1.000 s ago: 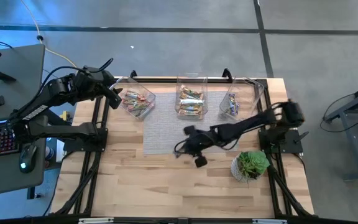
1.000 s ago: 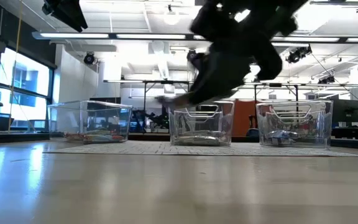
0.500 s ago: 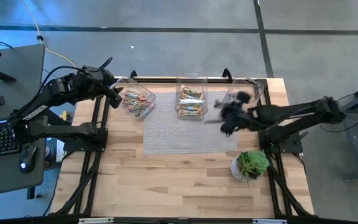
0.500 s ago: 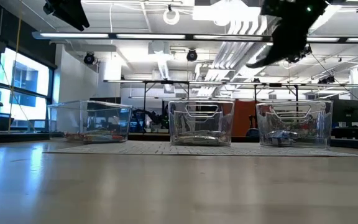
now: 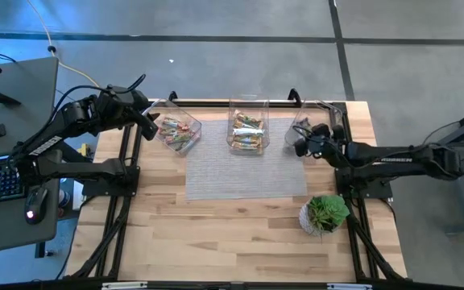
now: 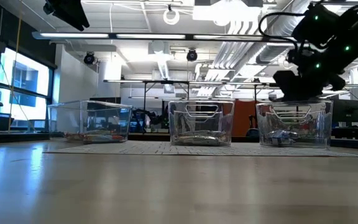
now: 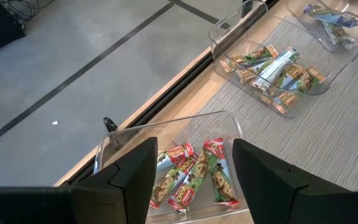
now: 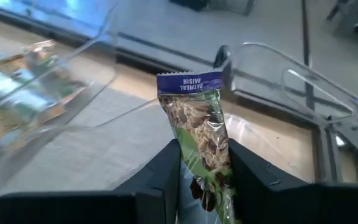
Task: Pick and place Granola Bars by type
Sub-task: Put the blue granola bar into the right transparent bin, then return to Home Position
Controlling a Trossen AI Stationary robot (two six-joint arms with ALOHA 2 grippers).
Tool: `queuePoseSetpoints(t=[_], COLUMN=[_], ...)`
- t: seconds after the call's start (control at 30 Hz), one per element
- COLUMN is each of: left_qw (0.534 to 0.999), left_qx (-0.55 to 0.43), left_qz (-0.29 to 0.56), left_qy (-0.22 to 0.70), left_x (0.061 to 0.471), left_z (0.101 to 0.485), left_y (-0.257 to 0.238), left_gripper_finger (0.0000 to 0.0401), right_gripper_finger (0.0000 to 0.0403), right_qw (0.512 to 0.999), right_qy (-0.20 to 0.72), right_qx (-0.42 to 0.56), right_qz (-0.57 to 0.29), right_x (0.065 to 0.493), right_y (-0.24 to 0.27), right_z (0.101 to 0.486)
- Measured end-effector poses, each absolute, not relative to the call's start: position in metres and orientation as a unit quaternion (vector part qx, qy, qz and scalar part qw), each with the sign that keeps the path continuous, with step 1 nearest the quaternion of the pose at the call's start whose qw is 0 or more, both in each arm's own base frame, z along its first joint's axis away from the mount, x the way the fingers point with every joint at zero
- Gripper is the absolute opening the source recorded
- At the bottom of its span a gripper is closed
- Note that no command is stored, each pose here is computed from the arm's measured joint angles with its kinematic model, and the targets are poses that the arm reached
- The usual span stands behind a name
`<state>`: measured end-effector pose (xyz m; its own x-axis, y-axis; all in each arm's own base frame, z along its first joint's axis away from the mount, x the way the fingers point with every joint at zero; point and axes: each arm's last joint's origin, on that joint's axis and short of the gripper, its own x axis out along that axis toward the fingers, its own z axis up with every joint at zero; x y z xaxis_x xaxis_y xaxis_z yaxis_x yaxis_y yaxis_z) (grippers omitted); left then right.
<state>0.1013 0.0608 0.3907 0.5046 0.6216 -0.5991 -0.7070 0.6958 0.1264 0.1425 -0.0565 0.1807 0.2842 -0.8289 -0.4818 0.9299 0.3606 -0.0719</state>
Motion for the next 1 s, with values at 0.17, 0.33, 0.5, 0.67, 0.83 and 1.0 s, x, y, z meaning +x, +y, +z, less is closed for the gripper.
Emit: queuePoseSetpoints(t=[0.17, 0.33, 0.5, 0.67, 0.83, 1.0], left_qw=[0.865, 0.865, 0.865, 0.865, 0.865, 0.865], left_qx=[-0.067, -0.067, -0.067, -0.067, -0.067, -0.067], left_qz=[0.384, 0.384, 0.384, 0.384, 0.384, 0.384], left_qy=[0.317, 0.317, 0.317, 0.317, 0.317, 0.317], left_x=[0.101, 0.101, 0.101, 0.101, 0.101, 0.101], left_z=[0.391, 0.391, 0.391, 0.391, 0.391, 0.391], left_y=[0.061, 0.061, 0.061, 0.061, 0.061, 0.061], left_gripper_finger=[0.0205, 0.0205, 0.0205, 0.0205, 0.0205, 0.0205], right_gripper_finger=[0.0099, 0.0117, 0.0152, 0.0173, 0.0170, 0.0171], right_qw=[0.785, 0.778, 0.778, 0.800, 0.860, 0.840], right_qy=[0.216, 0.239, 0.262, 0.234, 0.212, 0.267], right_qx=[0.095, 0.108, 0.105, 0.107, 0.094, 0.125], right_qz=[-0.573, -0.570, -0.562, -0.542, -0.454, -0.456], right_x=[0.138, 0.131, 0.126, 0.130, 0.140, 0.136], right_y=[-0.072, -0.086, -0.095, -0.098, -0.096, -0.093], right_z=[0.169, 0.167, 0.166, 0.172, 0.180, 0.167])
